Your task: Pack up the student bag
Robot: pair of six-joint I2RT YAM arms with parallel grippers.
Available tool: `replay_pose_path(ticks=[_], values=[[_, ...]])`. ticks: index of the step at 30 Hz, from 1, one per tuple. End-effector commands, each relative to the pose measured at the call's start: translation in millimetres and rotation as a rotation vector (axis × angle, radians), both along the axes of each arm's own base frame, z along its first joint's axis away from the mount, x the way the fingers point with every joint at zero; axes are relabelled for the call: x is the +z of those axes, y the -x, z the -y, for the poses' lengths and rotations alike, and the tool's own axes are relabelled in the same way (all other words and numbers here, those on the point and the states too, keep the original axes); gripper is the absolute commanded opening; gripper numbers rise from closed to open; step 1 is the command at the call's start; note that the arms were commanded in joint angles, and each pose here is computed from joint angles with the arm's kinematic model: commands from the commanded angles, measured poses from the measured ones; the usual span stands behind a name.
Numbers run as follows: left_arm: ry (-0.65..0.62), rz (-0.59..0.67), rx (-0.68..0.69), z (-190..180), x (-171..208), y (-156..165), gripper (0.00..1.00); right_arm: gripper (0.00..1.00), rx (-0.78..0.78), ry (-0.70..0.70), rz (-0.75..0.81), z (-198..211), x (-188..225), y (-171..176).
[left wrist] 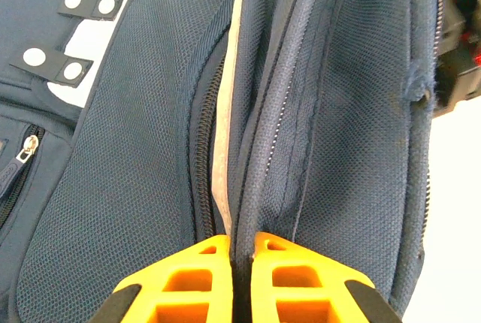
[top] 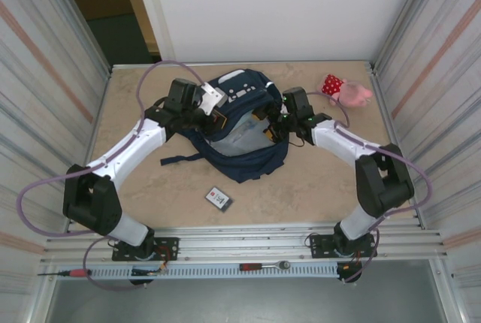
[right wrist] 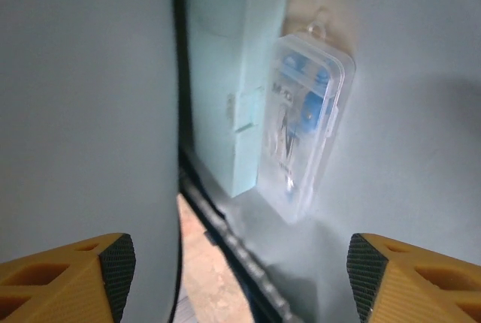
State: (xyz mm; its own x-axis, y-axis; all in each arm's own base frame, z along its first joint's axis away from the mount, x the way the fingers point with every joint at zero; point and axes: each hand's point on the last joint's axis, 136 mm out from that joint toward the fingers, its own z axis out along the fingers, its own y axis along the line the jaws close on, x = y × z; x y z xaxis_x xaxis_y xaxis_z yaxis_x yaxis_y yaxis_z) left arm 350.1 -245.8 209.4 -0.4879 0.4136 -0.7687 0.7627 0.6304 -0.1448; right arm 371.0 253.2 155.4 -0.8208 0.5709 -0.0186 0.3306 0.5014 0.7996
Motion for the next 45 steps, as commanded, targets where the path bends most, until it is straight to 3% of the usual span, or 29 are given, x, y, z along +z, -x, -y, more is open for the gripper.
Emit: replay_pose_path(ticks=[1,6,12,14,15,17,19,22,28,38,45], values=[[0.065,0.045,-0.046,8.3,24.1,11.0,0.01,0.76,0.056,-0.033,0.155,-0.9,45.1,24.4],[0.069,0.030,-0.047,9.7,20.1,11.7,0.01,0.79,0.124,-0.067,0.295,-20.4,80.5,53.3],[0.065,0.020,-0.065,15.4,15.3,16.1,0.01,0.78,0.111,-0.128,0.309,-42.1,88.9,36.3],[0.054,0.018,-0.079,17.1,12.5,19.3,0.02,0.74,0.114,-0.146,0.298,-50.2,89.1,26.8],[0.049,0.014,-0.083,17.7,10.6,20.9,0.04,0.66,0.113,-0.131,0.270,-52.5,84.6,22.7],[0.047,0.005,-0.059,13.8,7.7,19.3,0.14,0.38,0.099,-0.070,0.223,-49.4,70.1,16.2],[0.079,-0.030,-0.005,1.5,4.8,13.4,0.34,0.21,0.088,-0.068,0.212,-45.8,64.4,9.8],[0.175,-0.123,0.110,-31.2,-1.4,1.2,0.56,0.09,0.094,-0.099,0.244,-39.9,77.6,4.0],[0.309,-0.187,0.279,-101.6,-22.7,-19.1,0.71,0.01,0.137,-0.104,0.327,-23.1,116.9,4.5],[0.048,0.026,-0.182,-99.9,-60.4,-5.4,0.75,0.01,0.180,-0.125,0.299,-11.0,116.2,6.3],[-0.125,0.099,-0.399,-98.8,-100.9,-1.7,0.75,0.01,0.203,-0.119,0.268,-14.5,100.8,4.8]])
